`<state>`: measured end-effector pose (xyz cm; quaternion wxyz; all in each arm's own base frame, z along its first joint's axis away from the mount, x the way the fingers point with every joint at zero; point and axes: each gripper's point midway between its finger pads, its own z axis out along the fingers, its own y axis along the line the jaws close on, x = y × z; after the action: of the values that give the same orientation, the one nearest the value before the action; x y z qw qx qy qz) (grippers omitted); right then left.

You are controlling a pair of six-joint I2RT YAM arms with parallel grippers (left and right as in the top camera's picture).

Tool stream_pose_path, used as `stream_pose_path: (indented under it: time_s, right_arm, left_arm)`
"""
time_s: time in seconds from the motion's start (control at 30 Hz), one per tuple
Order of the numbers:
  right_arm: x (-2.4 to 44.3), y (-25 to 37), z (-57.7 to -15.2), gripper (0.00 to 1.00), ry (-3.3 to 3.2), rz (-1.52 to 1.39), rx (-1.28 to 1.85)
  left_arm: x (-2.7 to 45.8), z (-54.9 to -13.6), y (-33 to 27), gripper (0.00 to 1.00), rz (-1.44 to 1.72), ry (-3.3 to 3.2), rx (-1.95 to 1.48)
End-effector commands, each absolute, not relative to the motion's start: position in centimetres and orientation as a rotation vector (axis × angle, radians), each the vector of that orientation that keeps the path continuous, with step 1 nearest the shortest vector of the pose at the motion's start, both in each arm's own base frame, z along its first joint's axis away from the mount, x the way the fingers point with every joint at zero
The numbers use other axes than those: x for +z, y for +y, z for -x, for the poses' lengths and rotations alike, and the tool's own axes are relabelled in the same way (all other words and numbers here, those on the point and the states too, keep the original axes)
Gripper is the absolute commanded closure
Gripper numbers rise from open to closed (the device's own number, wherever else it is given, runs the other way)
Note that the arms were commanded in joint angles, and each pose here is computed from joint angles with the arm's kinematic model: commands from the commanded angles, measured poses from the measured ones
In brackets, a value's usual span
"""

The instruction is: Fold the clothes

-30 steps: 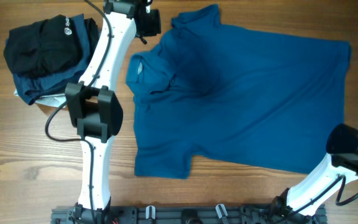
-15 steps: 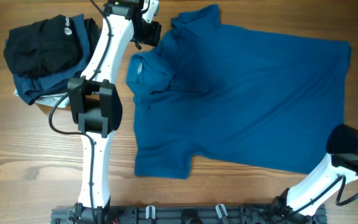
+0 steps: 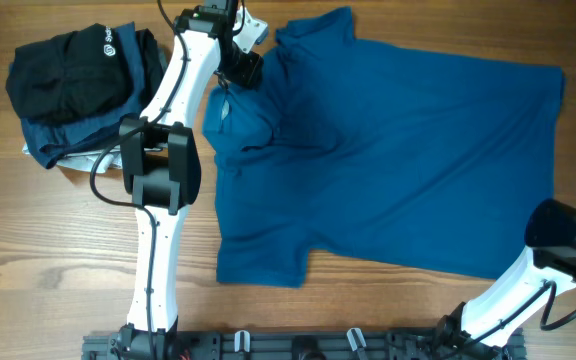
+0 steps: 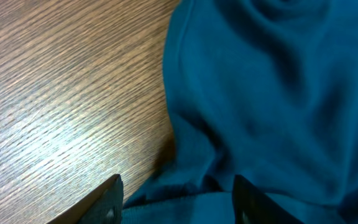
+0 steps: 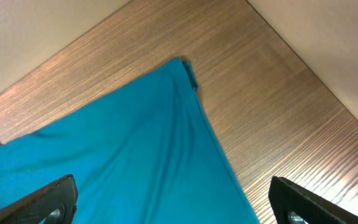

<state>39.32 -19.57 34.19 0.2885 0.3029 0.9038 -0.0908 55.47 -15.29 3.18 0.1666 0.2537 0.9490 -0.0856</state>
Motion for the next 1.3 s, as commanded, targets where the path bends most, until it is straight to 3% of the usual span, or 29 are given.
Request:
stream_pose_path:
  time_s: [0.0,0.5,0.57,0.6,0.8,1.07,1.27]
  right_arm:
    - [34.1,-19.4,-39.4,0.01,2.409,-0.822,-0.221]
    - [34.1,-19.4,-39.4,0.00,2.409,-0.822,-0.221]
    - [34.1,-19.4,-39.4,0.00,2.409,-0.821,-0.221]
    - [34.1,-19.4,-39.4,0.00,2.409,-0.821,-0.221]
    - [34.1,-19.4,-39.4,0.00,2.409,-0.822,-0.221]
    - [34.1,-19.4,-39.4,0.01,2.409,-0.821,-0.221]
    - [34.1,-19.4,-39.4,0.00,2.409,-0.821,-0.221]
  left_arm:
    - [2.8,-55.4,-15.6,0.43,-0.775,2.682,-0.293]
    - [0.2,-56.1,-15.2,0.51,-0.771,2.688,-0.265]
    - [0.2,-56.1,-15.2,0.59,-0.772,2.690,-0.265]
    - [0.1,-56.1,-15.1,0.77,-0.771,2.691,-0.264]
    - [-0.2,-56.8,-11.9,0.94,-0.695,2.731,-0.098]
    - [-0.6,-56.7,-5.8,0.96,-0.398,2.843,0.009]
    - [0.3,-57.3,-3.9,0.83,-0.159,2.841,-0.007]
